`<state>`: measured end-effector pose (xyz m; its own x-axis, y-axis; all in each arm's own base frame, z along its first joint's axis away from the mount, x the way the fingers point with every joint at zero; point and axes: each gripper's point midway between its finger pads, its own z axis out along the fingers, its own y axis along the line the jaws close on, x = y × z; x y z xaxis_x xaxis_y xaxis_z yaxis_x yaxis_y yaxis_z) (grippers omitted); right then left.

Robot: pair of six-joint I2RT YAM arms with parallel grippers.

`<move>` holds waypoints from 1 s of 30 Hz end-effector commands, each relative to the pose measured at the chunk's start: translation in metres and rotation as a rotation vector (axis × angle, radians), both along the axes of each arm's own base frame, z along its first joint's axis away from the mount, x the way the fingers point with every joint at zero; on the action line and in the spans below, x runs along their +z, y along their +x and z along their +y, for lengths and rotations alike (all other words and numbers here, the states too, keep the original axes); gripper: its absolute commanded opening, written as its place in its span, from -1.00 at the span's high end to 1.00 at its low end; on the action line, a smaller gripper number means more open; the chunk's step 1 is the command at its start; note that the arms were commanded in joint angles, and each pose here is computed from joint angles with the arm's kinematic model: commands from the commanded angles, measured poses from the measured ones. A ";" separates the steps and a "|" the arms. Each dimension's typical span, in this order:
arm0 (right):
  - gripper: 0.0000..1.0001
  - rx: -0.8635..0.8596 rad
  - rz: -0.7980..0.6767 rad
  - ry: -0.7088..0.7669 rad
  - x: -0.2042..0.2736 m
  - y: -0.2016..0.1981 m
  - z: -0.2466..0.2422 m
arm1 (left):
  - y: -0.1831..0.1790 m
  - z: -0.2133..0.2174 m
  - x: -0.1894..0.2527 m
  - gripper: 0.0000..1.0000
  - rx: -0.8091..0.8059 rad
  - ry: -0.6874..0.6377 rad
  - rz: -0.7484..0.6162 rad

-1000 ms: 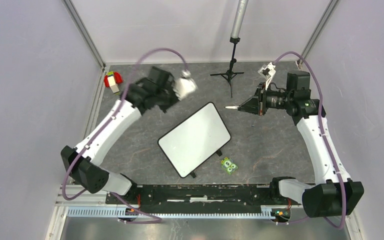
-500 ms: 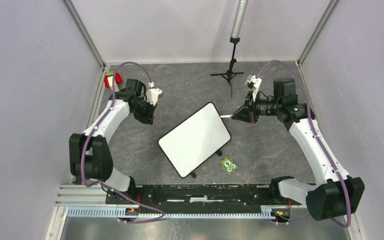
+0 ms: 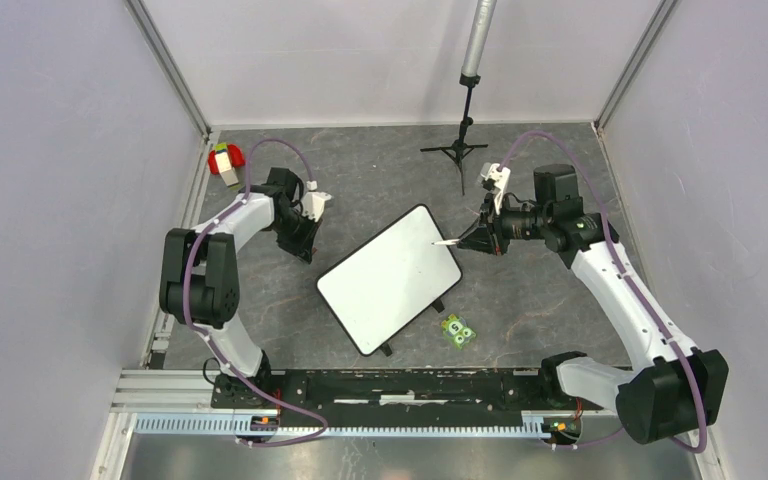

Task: Write a sentence on the whiteboard
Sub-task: Place the pen cap at the center of the board.

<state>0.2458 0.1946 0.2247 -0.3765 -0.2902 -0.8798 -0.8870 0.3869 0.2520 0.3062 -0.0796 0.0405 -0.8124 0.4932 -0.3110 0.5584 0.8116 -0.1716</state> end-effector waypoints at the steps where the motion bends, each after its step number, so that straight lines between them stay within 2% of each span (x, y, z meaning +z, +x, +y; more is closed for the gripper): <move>1: 1.00 0.014 -0.088 0.013 0.013 0.001 0.002 | 0.006 -0.005 -0.007 0.84 0.009 -0.010 0.005; 5: 1.00 0.018 -0.095 0.005 0.013 -0.001 0.001 | 0.004 -0.006 -0.013 0.72 0.002 -0.004 0.029; 11: 1.00 0.025 -0.095 0.002 0.013 -0.003 0.001 | 0.002 -0.008 -0.015 0.30 -0.019 -0.007 0.056; 15: 1.00 0.025 -0.101 0.002 0.015 -0.003 0.001 | 0.005 -0.011 -0.008 0.11 -0.029 -0.020 0.048; 19: 1.00 0.027 -0.106 0.002 0.017 -0.003 0.001 | 0.006 -0.023 0.015 0.03 -0.045 -0.091 0.031; 23: 1.00 0.026 -0.114 -0.002 0.020 -0.002 0.001 | -0.007 -0.045 0.035 -0.09 -0.092 -0.218 0.060; 30: 1.00 0.027 -0.109 0.006 0.022 -0.001 0.002 | -0.026 -0.087 0.042 -0.04 -0.124 -0.431 0.184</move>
